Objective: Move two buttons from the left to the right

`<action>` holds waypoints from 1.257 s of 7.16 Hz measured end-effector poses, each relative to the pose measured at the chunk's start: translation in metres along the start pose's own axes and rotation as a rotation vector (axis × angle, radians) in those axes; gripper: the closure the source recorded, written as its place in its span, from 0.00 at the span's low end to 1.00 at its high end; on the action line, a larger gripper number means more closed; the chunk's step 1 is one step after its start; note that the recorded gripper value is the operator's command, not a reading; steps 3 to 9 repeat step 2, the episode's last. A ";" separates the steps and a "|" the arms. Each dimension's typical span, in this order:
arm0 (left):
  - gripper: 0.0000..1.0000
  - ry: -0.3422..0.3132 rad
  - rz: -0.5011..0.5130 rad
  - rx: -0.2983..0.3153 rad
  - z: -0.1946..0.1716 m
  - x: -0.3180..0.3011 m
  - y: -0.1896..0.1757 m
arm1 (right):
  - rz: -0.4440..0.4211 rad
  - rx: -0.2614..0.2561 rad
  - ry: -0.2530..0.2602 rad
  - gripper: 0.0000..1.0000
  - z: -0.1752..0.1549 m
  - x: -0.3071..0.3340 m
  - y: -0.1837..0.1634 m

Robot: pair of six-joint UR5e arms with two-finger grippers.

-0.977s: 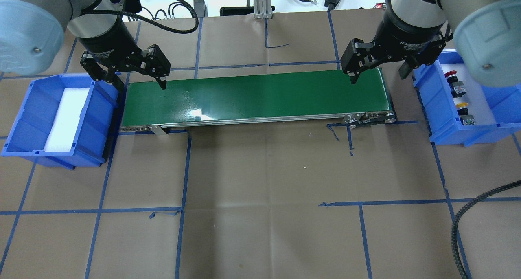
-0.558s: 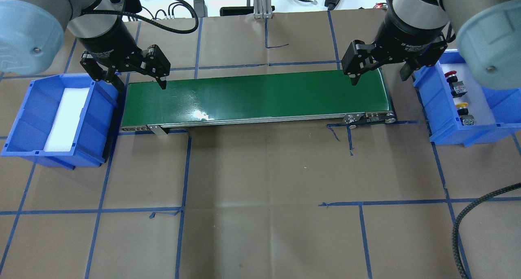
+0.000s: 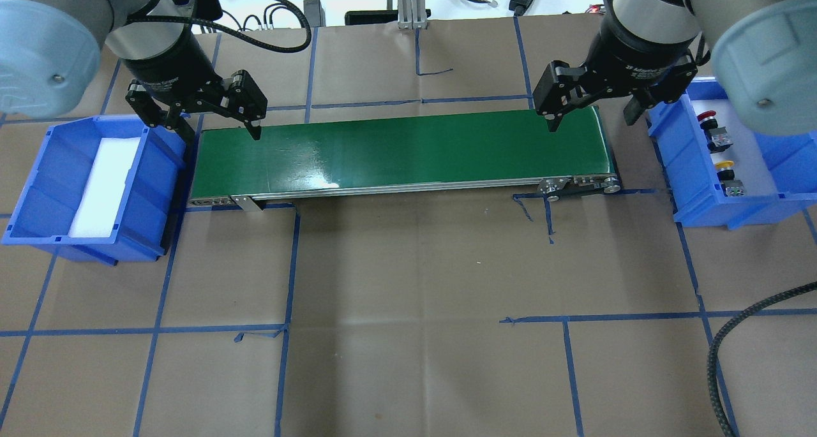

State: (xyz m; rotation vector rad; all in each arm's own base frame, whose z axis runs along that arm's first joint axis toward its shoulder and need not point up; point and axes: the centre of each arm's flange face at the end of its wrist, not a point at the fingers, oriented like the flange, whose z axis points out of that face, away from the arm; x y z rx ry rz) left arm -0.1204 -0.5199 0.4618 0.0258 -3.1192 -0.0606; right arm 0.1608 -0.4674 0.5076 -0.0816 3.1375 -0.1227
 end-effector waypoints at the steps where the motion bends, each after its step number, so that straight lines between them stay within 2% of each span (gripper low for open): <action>1: 0.00 0.000 0.000 0.000 0.000 0.000 0.000 | 0.000 0.000 0.000 0.00 0.000 0.000 0.000; 9: 0.00 0.000 -0.001 0.001 0.000 0.000 0.000 | 0.001 -0.002 0.000 0.00 0.001 0.000 0.000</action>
